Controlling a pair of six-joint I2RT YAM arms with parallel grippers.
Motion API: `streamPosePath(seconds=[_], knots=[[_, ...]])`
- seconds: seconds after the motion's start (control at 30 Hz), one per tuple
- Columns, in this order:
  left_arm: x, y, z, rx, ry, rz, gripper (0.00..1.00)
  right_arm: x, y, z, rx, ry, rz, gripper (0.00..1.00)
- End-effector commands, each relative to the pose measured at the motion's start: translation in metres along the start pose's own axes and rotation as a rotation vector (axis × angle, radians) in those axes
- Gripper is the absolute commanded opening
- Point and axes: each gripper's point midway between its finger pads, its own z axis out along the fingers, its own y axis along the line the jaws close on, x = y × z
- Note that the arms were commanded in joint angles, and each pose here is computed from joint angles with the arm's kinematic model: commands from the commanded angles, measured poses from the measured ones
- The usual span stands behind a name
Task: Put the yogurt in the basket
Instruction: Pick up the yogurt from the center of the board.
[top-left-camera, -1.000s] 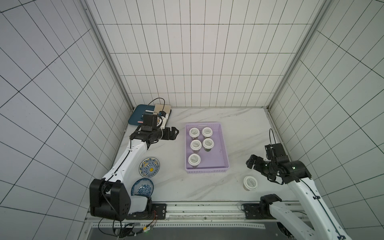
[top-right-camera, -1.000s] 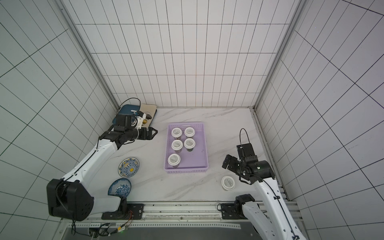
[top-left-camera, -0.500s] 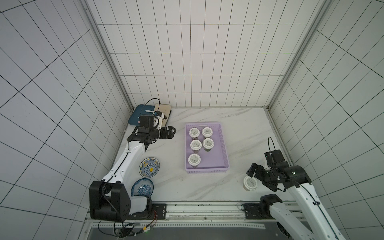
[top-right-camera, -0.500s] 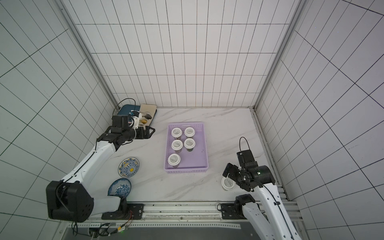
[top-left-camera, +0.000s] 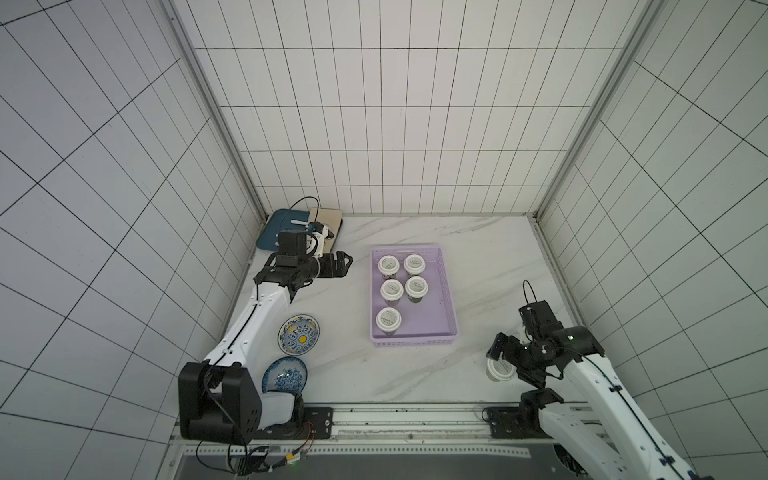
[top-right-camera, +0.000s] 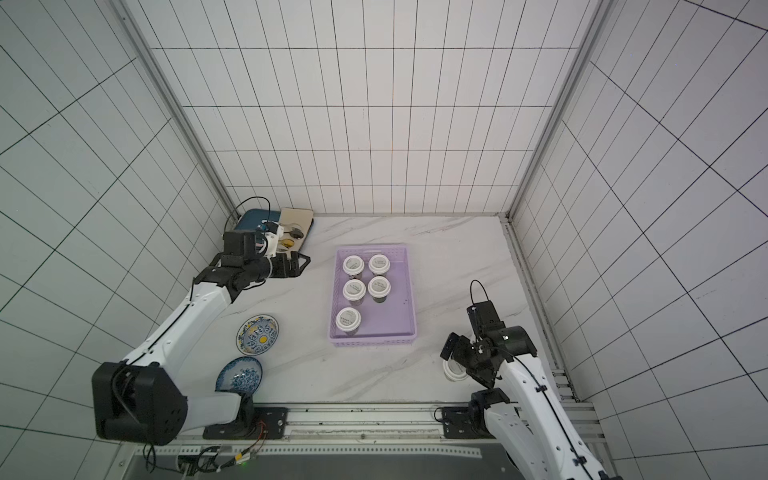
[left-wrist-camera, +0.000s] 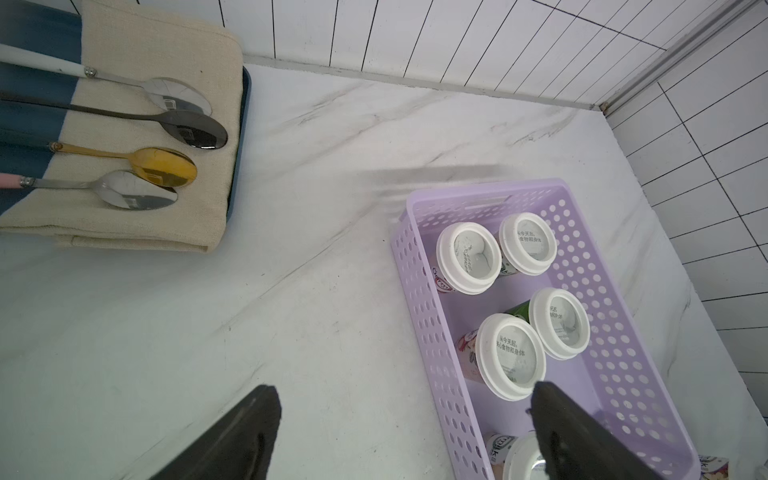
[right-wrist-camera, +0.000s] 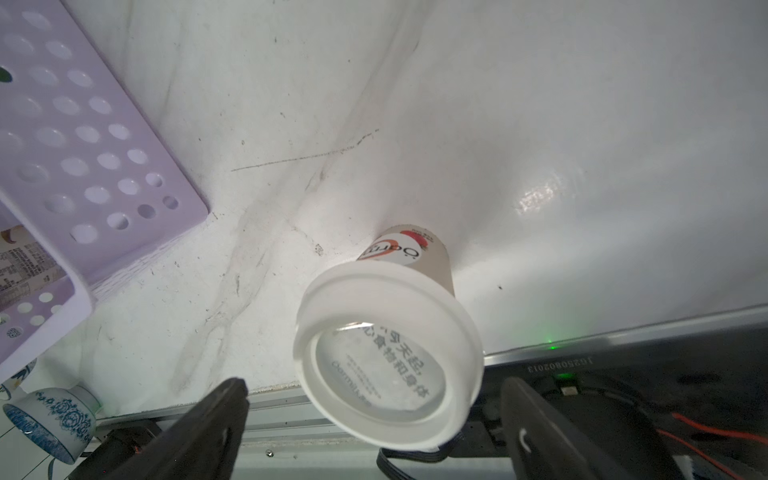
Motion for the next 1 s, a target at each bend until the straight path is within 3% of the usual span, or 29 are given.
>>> streamPosePath(seconds=[0.0, 0.4, 0.97], knots=[[-0.004, -0.003, -0.004, 0.016, -0.027, 0.009, 0.98, 0.01, -0.009, 0.008, 0.024, 0.051, 0.029, 0.95], [-0.002, -0.001, 0.0, 0.012, -0.02, 0.002, 0.98, 0.013, -0.004, 0.015, -0.005, 0.087, 0.012, 0.78], [-0.002, 0.0, -0.002, 0.016, -0.02, 0.003, 0.98, 0.009, 0.001, 0.017, -0.014, 0.091, 0.001, 0.74]])
